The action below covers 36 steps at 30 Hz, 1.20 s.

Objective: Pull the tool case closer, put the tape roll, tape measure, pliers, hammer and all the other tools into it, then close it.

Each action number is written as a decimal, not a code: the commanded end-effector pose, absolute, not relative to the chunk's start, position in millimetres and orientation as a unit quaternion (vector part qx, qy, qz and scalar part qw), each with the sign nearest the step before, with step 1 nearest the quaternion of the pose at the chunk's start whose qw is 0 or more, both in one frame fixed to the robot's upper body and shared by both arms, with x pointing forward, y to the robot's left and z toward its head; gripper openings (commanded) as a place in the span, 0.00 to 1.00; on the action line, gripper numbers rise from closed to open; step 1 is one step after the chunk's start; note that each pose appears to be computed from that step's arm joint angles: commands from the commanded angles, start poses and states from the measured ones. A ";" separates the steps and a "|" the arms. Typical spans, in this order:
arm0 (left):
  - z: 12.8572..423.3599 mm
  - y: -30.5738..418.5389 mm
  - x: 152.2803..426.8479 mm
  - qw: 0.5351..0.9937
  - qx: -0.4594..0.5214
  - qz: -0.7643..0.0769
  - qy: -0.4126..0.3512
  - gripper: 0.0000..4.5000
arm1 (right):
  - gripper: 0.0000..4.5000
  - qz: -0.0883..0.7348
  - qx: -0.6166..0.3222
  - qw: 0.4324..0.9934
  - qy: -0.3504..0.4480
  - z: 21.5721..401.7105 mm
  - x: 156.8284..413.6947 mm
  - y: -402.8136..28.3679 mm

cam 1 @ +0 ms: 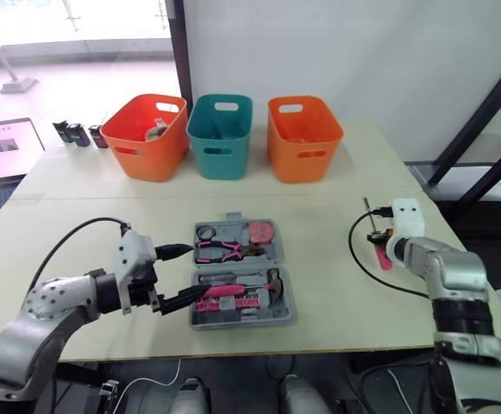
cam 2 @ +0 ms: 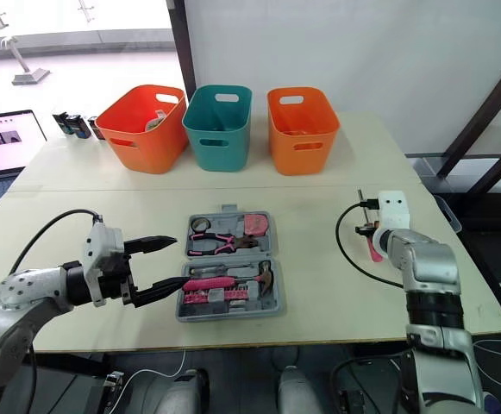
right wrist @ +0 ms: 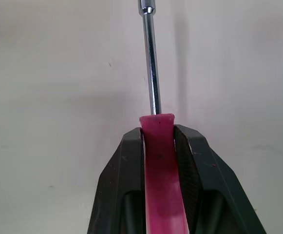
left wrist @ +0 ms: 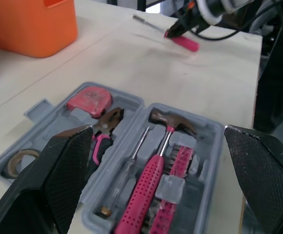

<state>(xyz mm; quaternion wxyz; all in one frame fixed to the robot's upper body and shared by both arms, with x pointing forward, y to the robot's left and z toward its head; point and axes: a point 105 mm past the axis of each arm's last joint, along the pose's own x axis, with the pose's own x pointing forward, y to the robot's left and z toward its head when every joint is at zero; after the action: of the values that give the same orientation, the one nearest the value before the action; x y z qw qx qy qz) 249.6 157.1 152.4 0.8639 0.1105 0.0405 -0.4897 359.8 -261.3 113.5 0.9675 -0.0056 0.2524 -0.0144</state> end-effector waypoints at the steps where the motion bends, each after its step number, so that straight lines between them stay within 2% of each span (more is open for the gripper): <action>1: 162.6 163.9 252.7 0.868 0.131 -0.478 0.022 1.00 | 0.08 0.031 0.006 0.974 0.226 140.9 336.1 -224.5; 7: 161.4 164.8 254.9 0.867 0.128 -0.481 0.024 1.00 | 0.08 0.084 0.034 0.955 0.282 111.4 297.0 -155.1; 14: 160.5 163.5 253.2 0.862 0.123 -0.492 0.025 1.00 | 0.08 0.067 0.045 0.942 0.325 75.9 297.8 -129.2; 20: 160.9 163.3 254.4 0.861 0.131 -0.490 0.024 1.00 | 0.08 0.053 0.037 0.936 0.347 49.9 295.5 -131.3; 26: 167.4 162.3 257.4 0.865 0.133 -0.483 0.014 1.00 | 0.74 0.030 0.059 0.952 0.297 55.2 304.5 -150.1; 28: 167.3 163.4 257.1 0.866 0.134 -0.481 0.014 1.00 | 0.95 0.053 0.067 0.970 0.226 99.6 314.3 -158.4; 29: 167.3 163.7 256.8 0.867 0.134 -0.480 0.014 1.00 | 0.99 0.064 0.070 0.975 0.201 116.0 316.0 -160.4; 33: 166.5 167.7 257.3 0.870 0.135 -0.474 0.015 1.00 | 0.99 0.178 0.019 0.977 0.112 194.7 319.1 -148.4; 36: 165.8 166.9 258.5 0.870 0.134 -0.474 0.015 1.00 | 0.99 0.316 -0.133 0.936 0.080 225.3 312.3 -125.8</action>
<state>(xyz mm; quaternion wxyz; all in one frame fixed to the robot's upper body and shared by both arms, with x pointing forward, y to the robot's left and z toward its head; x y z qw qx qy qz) 258.3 165.4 158.8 0.8690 0.1253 0.0307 -0.4777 322.5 -150.2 221.8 0.9670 -0.0869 0.0900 0.2220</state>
